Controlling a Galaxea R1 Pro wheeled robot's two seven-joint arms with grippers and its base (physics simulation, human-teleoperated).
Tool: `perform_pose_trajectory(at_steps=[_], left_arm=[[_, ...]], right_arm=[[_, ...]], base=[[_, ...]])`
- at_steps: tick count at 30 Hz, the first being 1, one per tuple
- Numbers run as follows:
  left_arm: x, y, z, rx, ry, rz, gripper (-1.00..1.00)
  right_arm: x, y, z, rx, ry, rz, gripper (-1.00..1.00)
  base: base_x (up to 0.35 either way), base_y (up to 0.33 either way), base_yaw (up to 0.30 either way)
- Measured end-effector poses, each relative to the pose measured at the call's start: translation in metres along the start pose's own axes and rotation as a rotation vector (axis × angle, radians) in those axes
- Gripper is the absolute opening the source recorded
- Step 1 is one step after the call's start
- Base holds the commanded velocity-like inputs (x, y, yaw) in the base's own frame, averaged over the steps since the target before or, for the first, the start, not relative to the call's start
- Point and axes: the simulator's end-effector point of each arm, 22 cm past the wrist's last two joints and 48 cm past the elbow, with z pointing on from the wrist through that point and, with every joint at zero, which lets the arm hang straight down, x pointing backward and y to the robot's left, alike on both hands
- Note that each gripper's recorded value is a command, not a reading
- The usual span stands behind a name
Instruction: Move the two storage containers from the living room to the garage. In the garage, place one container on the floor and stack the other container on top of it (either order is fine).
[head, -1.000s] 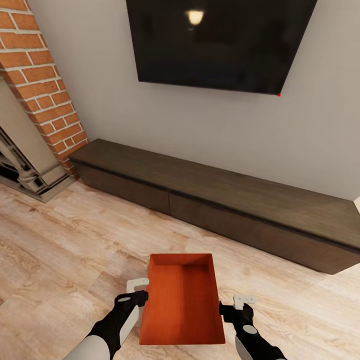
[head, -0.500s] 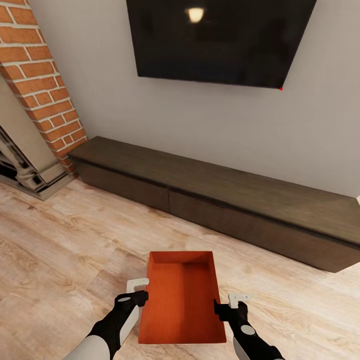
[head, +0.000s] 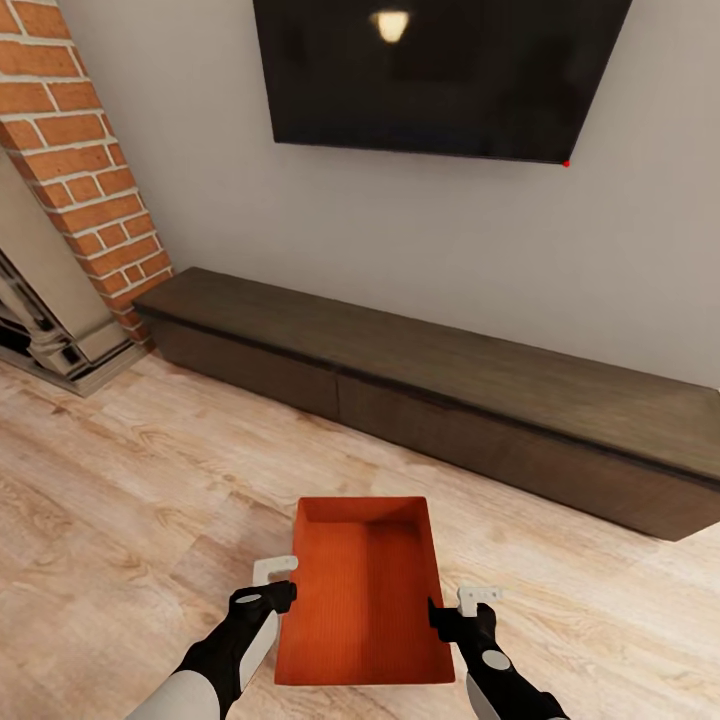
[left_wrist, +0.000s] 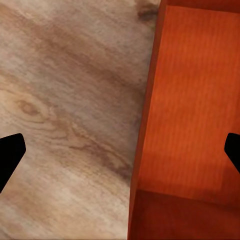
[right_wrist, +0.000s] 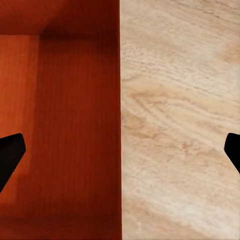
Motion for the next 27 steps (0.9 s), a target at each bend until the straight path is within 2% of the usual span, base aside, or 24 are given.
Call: perform_pose_trajectory(at_steps=[21, 27], left_arm=[[0.023, -0.006, 0.036, 0.012, -0.004, -0.004, 1.0], [0.023, -0.006, 0.036, 0.01, -0.003, 0.002, 1.0]], right_arm=[[0.028, 0.0, 0.031, 0.002, -0.019, 0.005, 1.0], [0.028, 0.0, 0.031, 0.003, -0.02, 0.004, 1.0]], base=[[0.0, 0.0, 0.0], [0.0, 0.0, 0.0]])
